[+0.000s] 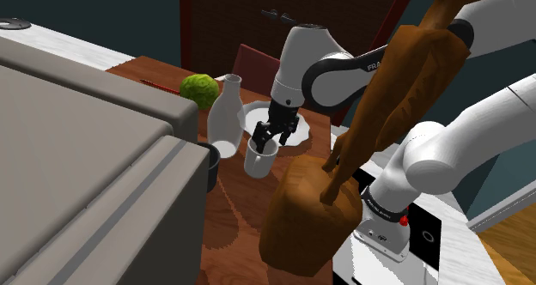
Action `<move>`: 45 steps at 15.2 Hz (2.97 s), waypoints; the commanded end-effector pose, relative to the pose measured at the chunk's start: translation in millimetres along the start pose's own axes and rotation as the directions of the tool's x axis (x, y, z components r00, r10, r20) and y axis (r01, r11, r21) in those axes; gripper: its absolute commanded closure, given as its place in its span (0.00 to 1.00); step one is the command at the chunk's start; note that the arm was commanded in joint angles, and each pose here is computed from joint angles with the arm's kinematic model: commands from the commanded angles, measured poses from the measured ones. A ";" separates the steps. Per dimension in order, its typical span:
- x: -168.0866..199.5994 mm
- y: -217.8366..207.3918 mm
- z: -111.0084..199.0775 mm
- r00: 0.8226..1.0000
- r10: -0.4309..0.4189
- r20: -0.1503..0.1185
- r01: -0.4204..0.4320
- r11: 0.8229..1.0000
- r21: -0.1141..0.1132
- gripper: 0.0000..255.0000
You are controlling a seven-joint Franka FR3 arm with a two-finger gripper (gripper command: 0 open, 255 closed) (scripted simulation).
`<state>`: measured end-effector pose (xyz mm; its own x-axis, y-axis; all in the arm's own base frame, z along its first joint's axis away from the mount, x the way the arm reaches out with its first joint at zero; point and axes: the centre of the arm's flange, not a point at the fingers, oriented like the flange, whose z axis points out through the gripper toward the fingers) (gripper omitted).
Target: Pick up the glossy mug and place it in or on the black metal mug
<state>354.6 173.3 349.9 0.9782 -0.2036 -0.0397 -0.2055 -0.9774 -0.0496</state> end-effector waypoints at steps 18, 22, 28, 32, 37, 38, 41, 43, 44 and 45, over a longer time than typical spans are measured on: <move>-1.1 -1.4 -26.2 1.000 0.000 0.000 0.000 1.000 0.000 1.00; -1.9 -2.4 -47.3 1.000 0.000 0.000 0.000 1.000 0.000 1.00; -3.2 -4.0 -78.9 1.000 0.000 0.000 0.000 1.000 0.000 1.00; -4.0 -5.1 -99.9 1.000 0.000 0.000 0.000 1.000 0.000 1.00; -5.1 -6.4 -126.3 1.000 0.000 0.000 0.000 1.000 0.000 1.00; -5.3 -6.6 -131.6 1.000 0.000 0.000 0.000 1.000 0.000 1.00; -5.9 -7.4 -147.4 1.000 0.000 0.000 0.000 1.000 0.000 1.00; -6.3 -7.9 -157.9 1.000 0.000 0.000 0.000 1.000 0.000 1.00; -6.5 -8.2 -163.2 1.000 0.000 0.000 0.000 1.000 0.000 1.00; -6.7 -8.5 -168.5 1.000 0.000 0.000 0.000 1.000 0.000 1.00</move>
<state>355.3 173.2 513.0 0.9783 -0.2036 -0.0393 -0.2054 -0.9774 -0.0497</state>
